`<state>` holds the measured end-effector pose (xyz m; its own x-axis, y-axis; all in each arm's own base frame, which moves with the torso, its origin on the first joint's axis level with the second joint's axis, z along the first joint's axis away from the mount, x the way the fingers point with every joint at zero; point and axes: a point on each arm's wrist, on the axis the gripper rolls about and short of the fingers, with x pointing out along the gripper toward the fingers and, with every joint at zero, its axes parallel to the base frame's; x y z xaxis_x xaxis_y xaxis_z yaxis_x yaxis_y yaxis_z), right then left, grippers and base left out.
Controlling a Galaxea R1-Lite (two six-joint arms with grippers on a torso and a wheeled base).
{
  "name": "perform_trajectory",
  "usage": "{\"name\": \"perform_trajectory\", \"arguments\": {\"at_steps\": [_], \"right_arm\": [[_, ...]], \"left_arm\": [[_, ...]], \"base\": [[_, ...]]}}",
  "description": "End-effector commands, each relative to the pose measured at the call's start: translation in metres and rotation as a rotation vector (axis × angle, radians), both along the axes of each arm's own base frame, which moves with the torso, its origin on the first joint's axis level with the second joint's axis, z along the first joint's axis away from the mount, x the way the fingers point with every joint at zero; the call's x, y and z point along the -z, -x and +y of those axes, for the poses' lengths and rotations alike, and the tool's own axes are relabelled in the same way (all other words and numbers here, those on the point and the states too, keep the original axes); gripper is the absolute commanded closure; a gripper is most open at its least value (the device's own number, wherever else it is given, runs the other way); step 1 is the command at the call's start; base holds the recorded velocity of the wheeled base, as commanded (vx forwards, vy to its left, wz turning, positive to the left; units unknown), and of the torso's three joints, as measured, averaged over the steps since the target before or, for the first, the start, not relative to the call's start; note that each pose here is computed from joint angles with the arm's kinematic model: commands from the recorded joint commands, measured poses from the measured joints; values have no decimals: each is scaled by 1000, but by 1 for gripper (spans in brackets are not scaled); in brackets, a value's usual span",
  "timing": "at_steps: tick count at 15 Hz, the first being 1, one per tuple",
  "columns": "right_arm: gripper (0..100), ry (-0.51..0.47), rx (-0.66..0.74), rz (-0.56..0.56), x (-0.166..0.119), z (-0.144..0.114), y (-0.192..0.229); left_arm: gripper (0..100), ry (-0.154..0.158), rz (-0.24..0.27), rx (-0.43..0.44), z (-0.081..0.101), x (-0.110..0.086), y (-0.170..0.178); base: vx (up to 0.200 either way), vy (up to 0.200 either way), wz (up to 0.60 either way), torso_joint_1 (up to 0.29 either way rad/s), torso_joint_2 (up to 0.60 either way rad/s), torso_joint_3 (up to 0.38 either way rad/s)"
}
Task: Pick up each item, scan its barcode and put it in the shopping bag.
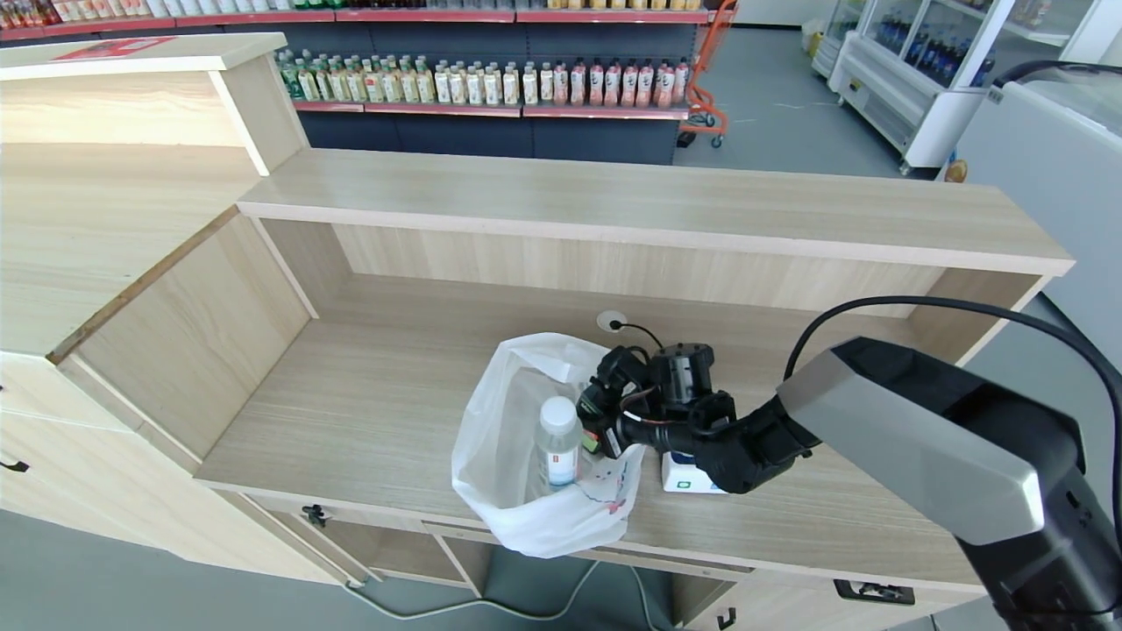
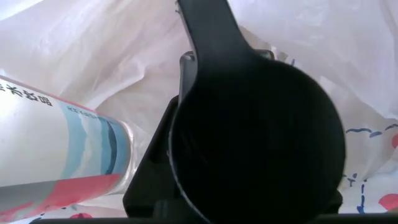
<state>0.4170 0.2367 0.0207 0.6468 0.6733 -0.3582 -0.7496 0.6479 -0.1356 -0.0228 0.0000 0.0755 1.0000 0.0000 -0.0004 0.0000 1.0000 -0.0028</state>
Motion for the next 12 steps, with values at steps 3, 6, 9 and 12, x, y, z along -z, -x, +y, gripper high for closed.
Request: {"name": "perform_trajectory", "arguments": {"at_steps": [3, 6, 9, 12], "right_arm": [[100, 5, -1, -3, 3, 0, -2], [0, 4, 0, -5, 3, 0, -2], [0, -12, 0, -27, -8, 0, -3], [0, -74, 23, -93, -40, -5, -15]], "left_arm": [[0, 0, 0, 0, 0, 0, 0], [0, 0, 0, 0, 0, 0, 0], [0, 0, 0, 0, 0, 0, 0], [0, 0, 0, 0, 0, 0, 0]], "base": [[0, 0, 0, 0, 0, 0], [0, 0, 0, 0, 0, 0], [0, 0, 0, 0, 0, 0], [0, 0, 0, 0, 0, 0]]}}
